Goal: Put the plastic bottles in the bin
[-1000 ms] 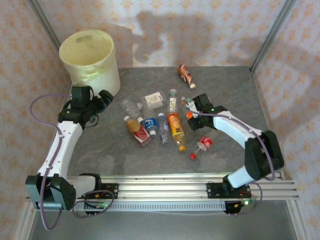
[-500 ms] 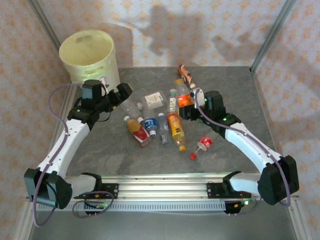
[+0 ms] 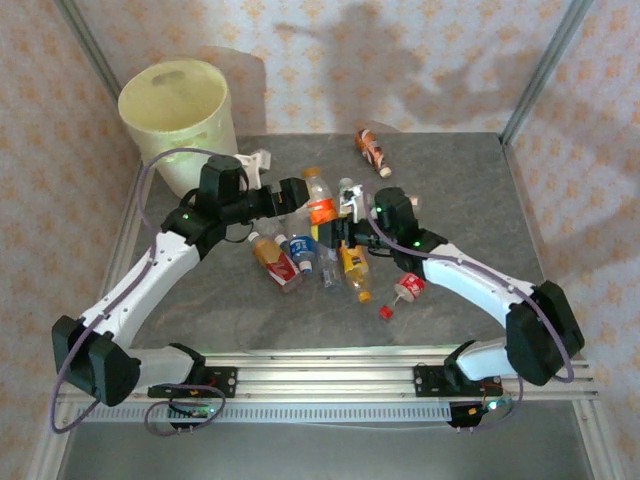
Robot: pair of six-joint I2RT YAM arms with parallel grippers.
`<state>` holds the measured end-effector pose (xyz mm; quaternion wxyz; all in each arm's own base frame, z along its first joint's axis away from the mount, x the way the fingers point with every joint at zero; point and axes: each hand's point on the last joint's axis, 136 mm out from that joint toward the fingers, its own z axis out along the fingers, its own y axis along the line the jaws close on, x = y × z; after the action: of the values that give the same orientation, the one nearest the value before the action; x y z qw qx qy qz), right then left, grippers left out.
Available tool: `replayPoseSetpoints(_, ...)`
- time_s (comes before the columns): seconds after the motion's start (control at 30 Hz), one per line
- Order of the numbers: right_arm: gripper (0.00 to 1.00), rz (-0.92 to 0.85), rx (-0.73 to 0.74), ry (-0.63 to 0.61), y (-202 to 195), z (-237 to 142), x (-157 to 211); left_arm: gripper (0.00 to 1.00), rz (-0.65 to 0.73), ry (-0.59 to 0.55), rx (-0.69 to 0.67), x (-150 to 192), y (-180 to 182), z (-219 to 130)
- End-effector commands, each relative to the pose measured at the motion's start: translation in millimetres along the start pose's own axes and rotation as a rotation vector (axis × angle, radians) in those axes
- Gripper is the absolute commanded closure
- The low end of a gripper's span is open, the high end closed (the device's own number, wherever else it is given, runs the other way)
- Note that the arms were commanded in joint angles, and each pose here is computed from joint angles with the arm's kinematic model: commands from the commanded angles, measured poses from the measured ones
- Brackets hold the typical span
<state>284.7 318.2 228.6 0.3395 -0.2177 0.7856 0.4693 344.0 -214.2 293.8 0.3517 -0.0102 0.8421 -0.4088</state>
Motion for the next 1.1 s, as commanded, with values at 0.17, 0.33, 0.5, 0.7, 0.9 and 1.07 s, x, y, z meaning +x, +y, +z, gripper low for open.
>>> replayPoseSetpoints(0.17, 0.59, -0.139, -0.127, -0.053, 51.2, 18.6, -24.0, 0.08, 0.046, -0.007, 0.037, -9.0, -15.3, 6.4)
replayPoseSetpoints(0.33, 0.59, -0.113, -0.161, -0.123, 59.5, 19.7, -40.1, 0.21, 0.051, 0.011, 0.048, -5.3, -15.9, 9.0)
replayPoseSetpoints(0.5, 0.59, -0.108, -0.165, -0.116, 59.4, 24.5, -42.5, 0.35, 0.063, 0.055, 0.058, 2.2, -17.2, 12.5)
replayPoseSetpoints(0.7, 0.5, -0.104, -0.15, -0.097, 56.1, 26.7, -39.7, 0.48, 0.108, 0.045, 0.035, 1.2, -12.9, 12.0)
replayPoseSetpoints(0.9, 0.32, -0.117, -0.125, -0.053, 51.0, 28.8, -32.4, 0.54, 0.095, -0.009, -0.041, -8.6, 0.6, 13.0)
replayPoseSetpoints(1.07, 0.16, -0.131, -0.05, -0.061, 39.9, 24.9, -32.4, 0.55, 0.081, -0.048, -0.103, -15.8, 10.7, 12.2)
